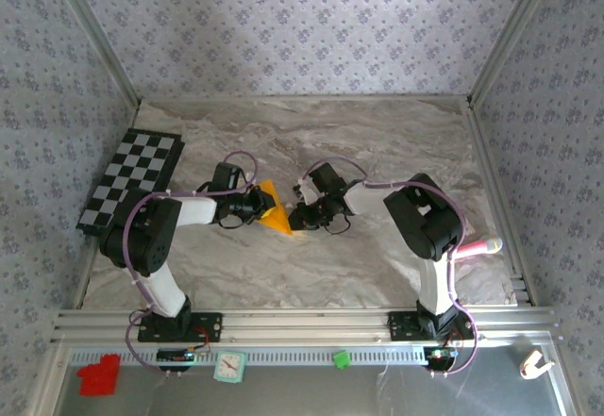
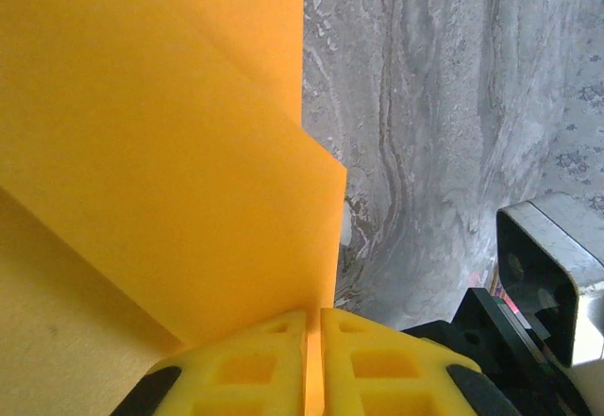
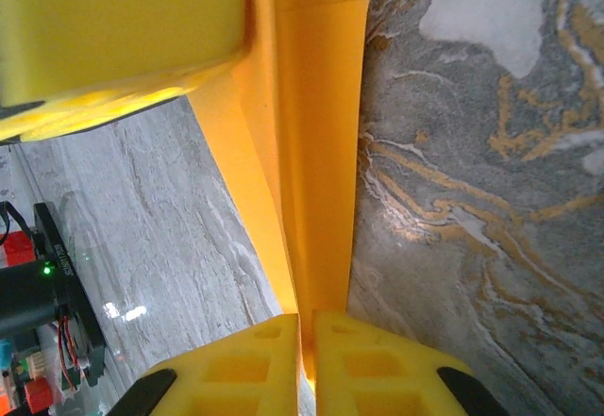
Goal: Fold a paper plane with a square sheet of paper (pick it up from the middle)
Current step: Fourth fold the wing at the center of the table.
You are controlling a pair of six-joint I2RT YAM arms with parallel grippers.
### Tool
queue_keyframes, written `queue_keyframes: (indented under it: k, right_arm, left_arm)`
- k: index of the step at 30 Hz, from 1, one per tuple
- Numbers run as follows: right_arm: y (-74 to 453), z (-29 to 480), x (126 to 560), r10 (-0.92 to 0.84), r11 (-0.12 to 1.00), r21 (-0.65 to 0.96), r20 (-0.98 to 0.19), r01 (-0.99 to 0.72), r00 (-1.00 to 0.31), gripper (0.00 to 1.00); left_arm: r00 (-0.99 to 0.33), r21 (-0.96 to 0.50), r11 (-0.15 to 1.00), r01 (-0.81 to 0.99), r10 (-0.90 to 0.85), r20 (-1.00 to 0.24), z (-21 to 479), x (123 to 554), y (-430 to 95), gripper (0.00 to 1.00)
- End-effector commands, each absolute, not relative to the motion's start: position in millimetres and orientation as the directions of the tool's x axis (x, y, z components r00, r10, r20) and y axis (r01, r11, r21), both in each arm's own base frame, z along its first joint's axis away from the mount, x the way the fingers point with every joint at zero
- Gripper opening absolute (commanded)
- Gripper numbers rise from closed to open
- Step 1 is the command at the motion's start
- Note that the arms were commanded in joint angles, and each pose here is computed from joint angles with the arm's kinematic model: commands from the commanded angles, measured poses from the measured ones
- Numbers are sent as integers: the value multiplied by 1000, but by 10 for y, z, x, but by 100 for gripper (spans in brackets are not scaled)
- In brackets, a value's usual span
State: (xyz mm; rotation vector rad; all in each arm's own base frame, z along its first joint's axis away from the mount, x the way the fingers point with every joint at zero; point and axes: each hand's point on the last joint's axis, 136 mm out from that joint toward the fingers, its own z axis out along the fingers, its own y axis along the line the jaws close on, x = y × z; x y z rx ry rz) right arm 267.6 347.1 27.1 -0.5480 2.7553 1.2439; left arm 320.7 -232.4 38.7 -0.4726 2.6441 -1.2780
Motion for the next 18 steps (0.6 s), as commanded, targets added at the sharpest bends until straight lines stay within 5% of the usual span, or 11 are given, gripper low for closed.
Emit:
queue_keyframes:
  k: [1, 18]
  right_arm:
    - [3430, 173, 2631, -310, 633, 691, -185, -348, -932, 11]
    - [3416, 125, 2638, -313, 644, 682, -179, -347, -933, 13]
  left_arm:
    - [-940, -776, 594, -213, -340, -2, 344, 3184, -2321, 13]
    - [-947, -789, 584, -194, -321, -5, 393, 3220, -2369, 14]
